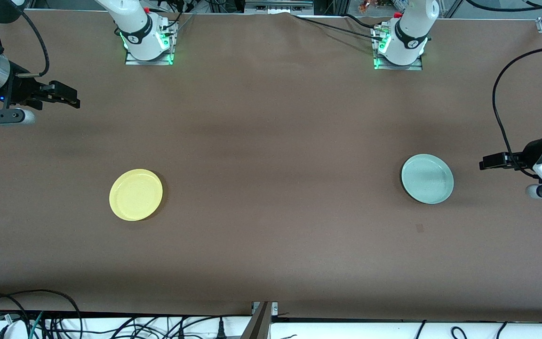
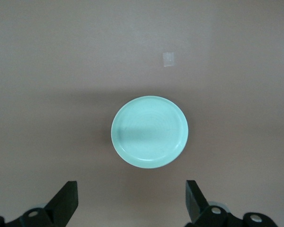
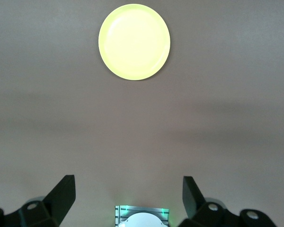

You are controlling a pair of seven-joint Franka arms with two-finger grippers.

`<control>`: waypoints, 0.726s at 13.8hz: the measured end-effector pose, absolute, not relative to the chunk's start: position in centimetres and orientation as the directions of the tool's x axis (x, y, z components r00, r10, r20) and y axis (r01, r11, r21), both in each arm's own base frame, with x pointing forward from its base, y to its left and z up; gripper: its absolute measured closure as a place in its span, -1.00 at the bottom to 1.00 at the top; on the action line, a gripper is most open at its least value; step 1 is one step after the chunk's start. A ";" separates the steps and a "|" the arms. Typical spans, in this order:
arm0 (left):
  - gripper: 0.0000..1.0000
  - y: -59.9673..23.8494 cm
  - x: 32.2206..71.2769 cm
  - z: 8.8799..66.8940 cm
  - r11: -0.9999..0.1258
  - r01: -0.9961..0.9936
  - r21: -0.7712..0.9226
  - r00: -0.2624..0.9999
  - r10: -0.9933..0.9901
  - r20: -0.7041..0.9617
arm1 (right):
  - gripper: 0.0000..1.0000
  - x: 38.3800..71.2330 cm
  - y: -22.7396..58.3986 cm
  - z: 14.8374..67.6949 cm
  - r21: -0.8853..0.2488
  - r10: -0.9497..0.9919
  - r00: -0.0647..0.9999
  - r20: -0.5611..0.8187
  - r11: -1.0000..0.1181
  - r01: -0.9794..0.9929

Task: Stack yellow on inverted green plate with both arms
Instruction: 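Move the left gripper toward the rim of the green plate, then lower the left gripper and grasp the green plate's rim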

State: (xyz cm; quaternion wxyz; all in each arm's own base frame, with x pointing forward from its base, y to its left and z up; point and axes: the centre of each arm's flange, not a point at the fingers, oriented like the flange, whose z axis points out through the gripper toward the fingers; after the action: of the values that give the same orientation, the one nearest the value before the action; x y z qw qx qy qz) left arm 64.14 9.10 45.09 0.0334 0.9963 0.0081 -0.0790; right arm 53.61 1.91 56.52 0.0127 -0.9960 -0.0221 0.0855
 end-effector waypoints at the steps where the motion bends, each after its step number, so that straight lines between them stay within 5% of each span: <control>1: -1.00 10.1 64.1 43.4 -0.997 0.023 0.079 0.988 0.011 -0.152 | -1.00 53.6 1.9 56.5 -0.029 0.046 0.984 -0.170 -0.999 0.042; 10: -1.00 15.3 59.4 28.5 -0.966 0.058 0.254 0.994 0.033 -0.104 | -1.00 53.6 2.0 56.5 -0.029 0.047 0.985 -0.169 -0.999 0.043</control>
State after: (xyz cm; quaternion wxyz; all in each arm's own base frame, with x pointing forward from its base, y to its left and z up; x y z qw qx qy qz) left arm 59.40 15.32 28.54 0.1292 0.9901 0.0230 -0.0496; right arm 53.62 1.97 56.54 0.0124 -0.9960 -0.0228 0.0850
